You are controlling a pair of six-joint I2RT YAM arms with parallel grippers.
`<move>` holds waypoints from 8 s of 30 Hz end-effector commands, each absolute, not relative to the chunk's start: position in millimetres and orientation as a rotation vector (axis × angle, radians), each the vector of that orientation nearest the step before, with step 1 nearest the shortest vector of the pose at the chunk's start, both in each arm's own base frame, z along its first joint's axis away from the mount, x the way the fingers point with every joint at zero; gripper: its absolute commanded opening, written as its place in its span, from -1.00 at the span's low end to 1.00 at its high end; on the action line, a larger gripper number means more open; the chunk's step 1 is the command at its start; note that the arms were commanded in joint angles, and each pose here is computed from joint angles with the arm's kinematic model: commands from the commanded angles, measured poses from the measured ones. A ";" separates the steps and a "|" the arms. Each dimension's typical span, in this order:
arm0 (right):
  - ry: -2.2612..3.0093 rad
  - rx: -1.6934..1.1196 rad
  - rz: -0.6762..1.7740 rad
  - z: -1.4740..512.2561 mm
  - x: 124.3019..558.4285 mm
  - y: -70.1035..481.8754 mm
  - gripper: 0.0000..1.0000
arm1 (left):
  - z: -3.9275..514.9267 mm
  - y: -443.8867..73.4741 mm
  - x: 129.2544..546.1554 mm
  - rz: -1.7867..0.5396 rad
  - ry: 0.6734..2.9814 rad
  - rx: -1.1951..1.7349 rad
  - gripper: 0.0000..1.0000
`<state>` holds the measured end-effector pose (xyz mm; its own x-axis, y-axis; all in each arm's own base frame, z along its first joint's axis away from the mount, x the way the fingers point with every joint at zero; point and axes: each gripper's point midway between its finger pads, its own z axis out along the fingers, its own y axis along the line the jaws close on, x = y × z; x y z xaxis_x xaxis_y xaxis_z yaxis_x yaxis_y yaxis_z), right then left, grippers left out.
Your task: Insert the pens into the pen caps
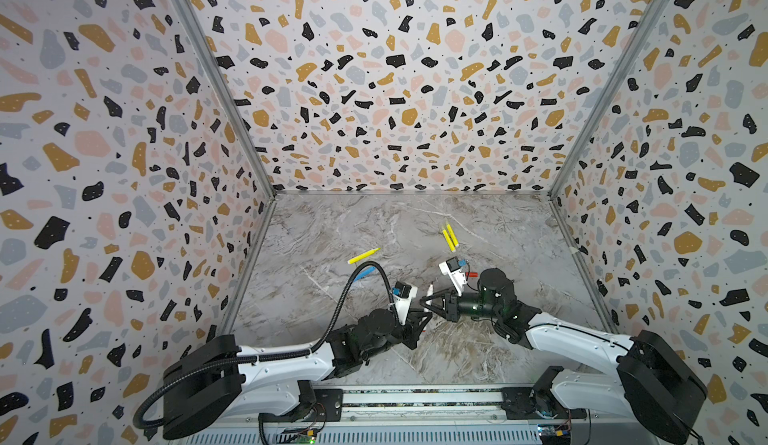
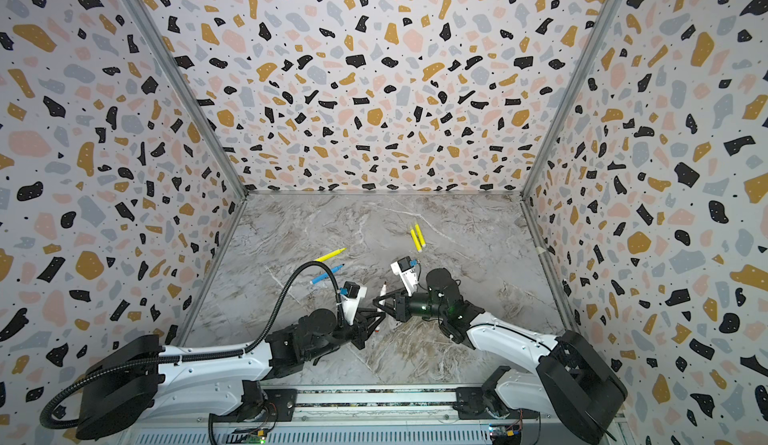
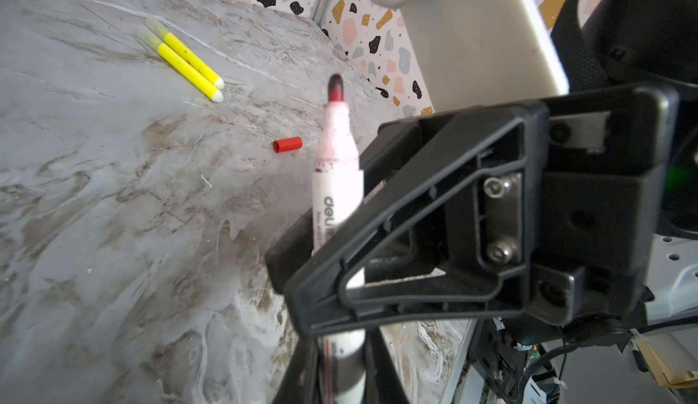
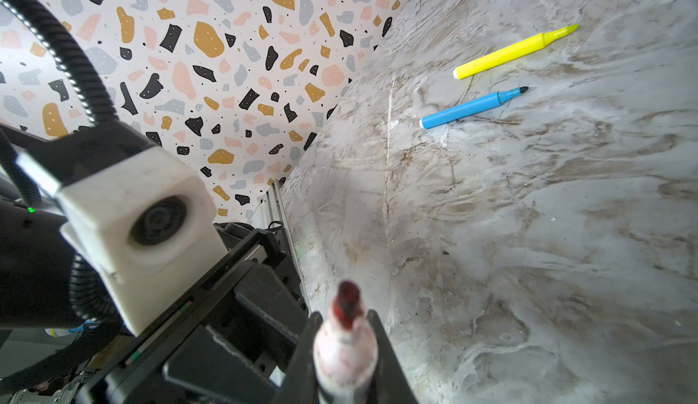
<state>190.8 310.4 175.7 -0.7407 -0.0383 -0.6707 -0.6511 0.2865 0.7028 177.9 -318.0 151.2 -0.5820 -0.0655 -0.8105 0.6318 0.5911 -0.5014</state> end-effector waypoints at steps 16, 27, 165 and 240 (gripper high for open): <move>1.944 -0.632 1.432 201.8 195.2 311.0 -0.30 | 170.2 -320.0 184.2 -1.060 1.914 0.404 -1.00; 2.150 -0.302 0.986 186.5 257.8 233.3 0.20 | 165.5 -302.8 177.8 -1.045 1.913 0.401 -1.00; 2.438 -0.565 0.662 111.4 349.9 270.8 0.18 | 155.6 -248.6 170.0 -0.976 1.920 0.291 -1.00; 2.406 -0.936 0.540 83.2 348.1 389.0 -0.48 | 170.3 -225.1 171.9 -0.942 1.883 0.217 -1.00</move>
<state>352.6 383.0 93.4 -0.6100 -0.5020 -0.6132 -0.7112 0.6880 0.1443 169.7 -224.0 155.2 -0.5259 -0.1995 -0.8268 0.5133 0.7006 -0.4956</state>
